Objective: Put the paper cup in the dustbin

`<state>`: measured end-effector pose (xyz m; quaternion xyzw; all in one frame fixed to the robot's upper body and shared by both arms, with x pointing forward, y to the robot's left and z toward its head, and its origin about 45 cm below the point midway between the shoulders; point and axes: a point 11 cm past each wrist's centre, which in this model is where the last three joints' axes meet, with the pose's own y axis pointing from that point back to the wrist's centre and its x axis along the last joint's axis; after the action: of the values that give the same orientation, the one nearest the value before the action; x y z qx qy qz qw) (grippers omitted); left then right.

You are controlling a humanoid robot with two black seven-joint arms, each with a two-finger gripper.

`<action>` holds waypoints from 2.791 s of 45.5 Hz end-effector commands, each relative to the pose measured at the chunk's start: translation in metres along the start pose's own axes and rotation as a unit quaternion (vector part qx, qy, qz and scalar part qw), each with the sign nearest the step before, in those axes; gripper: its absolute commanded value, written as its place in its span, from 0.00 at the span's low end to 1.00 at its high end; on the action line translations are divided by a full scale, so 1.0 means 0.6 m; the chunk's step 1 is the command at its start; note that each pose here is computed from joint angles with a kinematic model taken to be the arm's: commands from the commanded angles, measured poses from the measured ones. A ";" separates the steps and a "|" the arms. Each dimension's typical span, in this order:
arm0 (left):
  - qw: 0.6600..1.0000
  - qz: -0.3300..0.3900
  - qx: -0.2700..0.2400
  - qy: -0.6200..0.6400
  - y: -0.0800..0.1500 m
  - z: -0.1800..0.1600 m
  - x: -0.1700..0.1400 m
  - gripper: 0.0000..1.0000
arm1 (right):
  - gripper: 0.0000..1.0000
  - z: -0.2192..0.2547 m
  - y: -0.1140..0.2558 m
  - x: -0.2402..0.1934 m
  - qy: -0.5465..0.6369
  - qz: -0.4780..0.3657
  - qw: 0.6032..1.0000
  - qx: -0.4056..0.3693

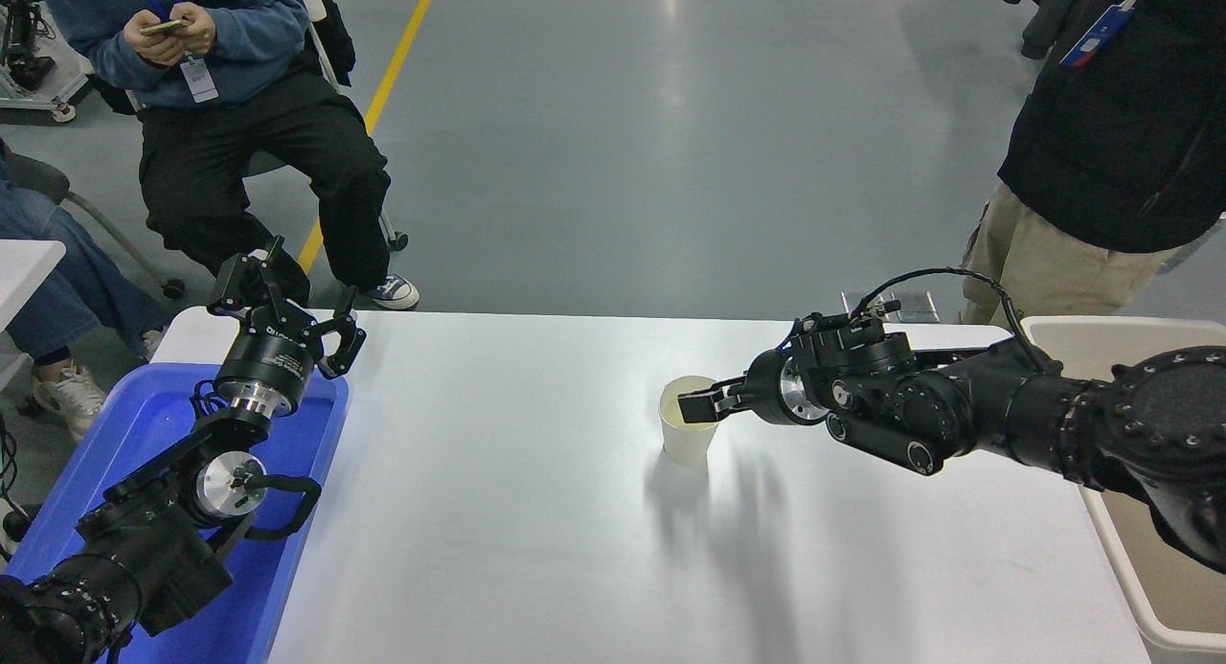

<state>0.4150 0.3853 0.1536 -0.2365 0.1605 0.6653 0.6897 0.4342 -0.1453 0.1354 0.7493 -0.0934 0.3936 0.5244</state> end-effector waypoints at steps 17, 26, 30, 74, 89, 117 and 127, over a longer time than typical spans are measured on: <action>1.000 0.000 0.000 0.000 0.000 0.000 0.000 1.00 | 0.33 0.010 -0.006 -0.021 0.029 -0.018 0.999 -0.015; 1.000 0.000 0.000 0.000 0.000 0.000 0.000 1.00 | 0.00 0.015 -0.005 -0.022 0.030 -0.019 0.999 -0.018; 1.000 0.000 0.000 0.000 0.000 0.000 0.000 1.00 | 0.00 0.014 -0.005 -0.020 0.030 -0.018 0.999 -0.017; 1.000 0.000 0.000 0.000 0.000 0.000 0.000 1.00 | 0.00 -0.028 0.169 0.218 0.059 -0.033 0.997 0.024; 1.000 0.001 0.000 0.000 0.000 0.000 0.001 1.00 | 0.00 -0.040 0.251 0.299 0.085 -0.018 0.996 0.012; 1.000 0.000 0.000 0.000 0.000 0.000 0.000 1.00 | 0.00 0.092 0.308 0.277 0.020 0.013 0.999 -0.043; 1.000 0.001 0.000 0.000 0.000 0.000 0.001 1.00 | 0.00 0.238 0.380 0.229 -0.069 0.047 0.990 -0.109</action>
<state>0.4150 0.3854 0.1537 -0.2369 0.1602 0.6654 0.6896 0.4726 -0.2360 0.3740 0.7169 -0.1187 0.4045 0.5553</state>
